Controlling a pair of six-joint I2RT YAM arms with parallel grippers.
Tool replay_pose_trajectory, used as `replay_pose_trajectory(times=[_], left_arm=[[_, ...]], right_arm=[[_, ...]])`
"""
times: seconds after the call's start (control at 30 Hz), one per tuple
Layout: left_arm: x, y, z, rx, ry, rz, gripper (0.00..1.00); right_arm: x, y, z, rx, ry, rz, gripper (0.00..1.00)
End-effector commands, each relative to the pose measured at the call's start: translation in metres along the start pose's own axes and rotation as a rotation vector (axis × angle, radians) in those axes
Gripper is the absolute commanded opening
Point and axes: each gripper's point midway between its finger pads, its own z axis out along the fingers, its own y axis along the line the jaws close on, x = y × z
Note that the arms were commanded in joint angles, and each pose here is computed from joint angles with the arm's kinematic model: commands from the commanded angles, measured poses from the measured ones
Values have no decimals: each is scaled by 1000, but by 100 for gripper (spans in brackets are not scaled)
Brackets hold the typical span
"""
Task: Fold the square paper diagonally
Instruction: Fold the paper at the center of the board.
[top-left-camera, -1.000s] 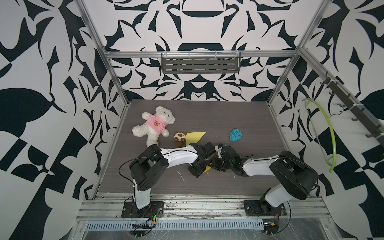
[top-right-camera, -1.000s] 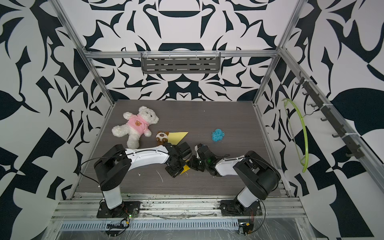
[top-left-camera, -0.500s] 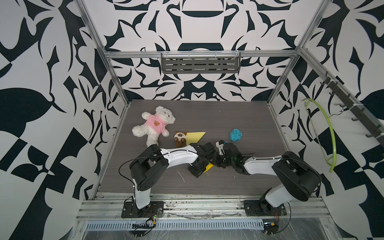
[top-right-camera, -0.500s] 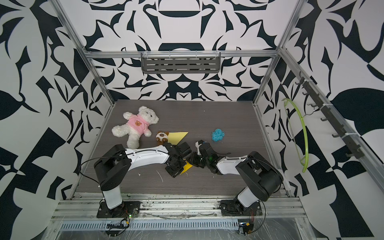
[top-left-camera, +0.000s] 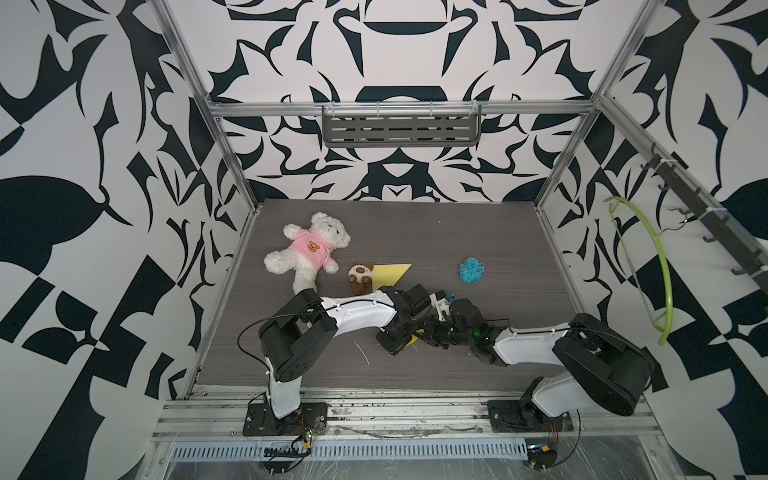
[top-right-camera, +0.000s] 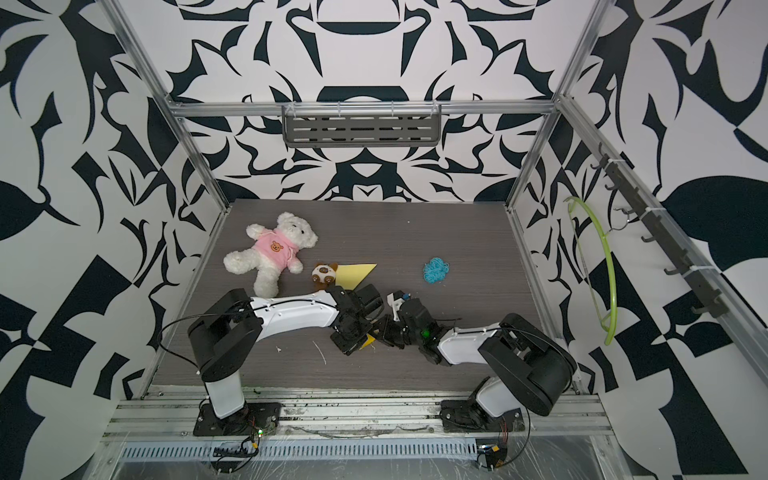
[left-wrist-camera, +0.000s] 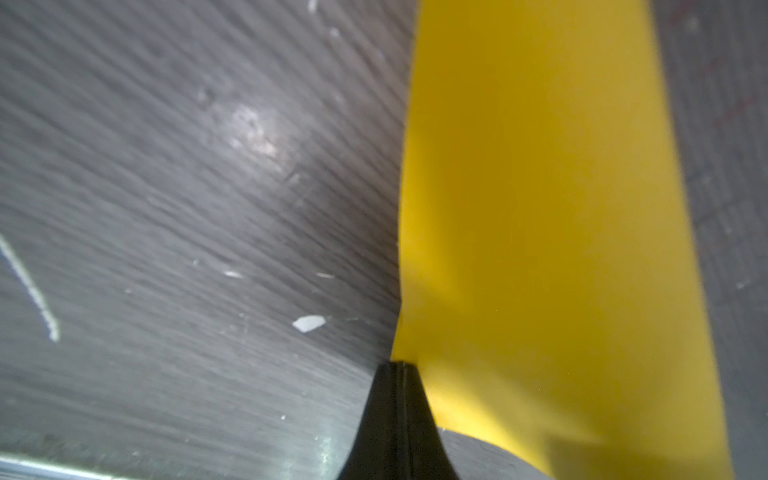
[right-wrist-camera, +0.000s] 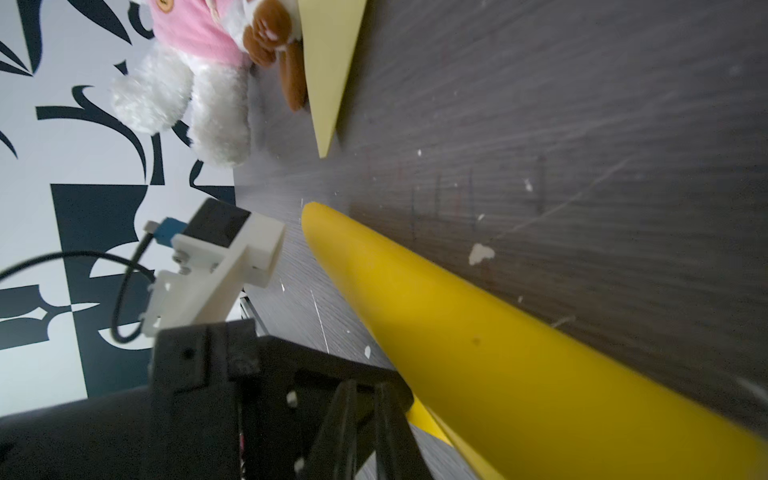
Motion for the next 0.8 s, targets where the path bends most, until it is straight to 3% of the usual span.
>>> replay_pose_trajectory(times=[0.0, 0.27, 0.77], left_arm=[[-7, 24, 20, -98, -30, -3, 0], [-7, 24, 20, -95, -28, -4, 0], [-7, 25, 21, -98, -26, -5, 0]], right_arm=[[-3, 13, 1, -55, -24, -9, 15], [-12, -6, 9, 52, -51, -25, 13], [-37, -27, 14, 72, -119, 61, 10]])
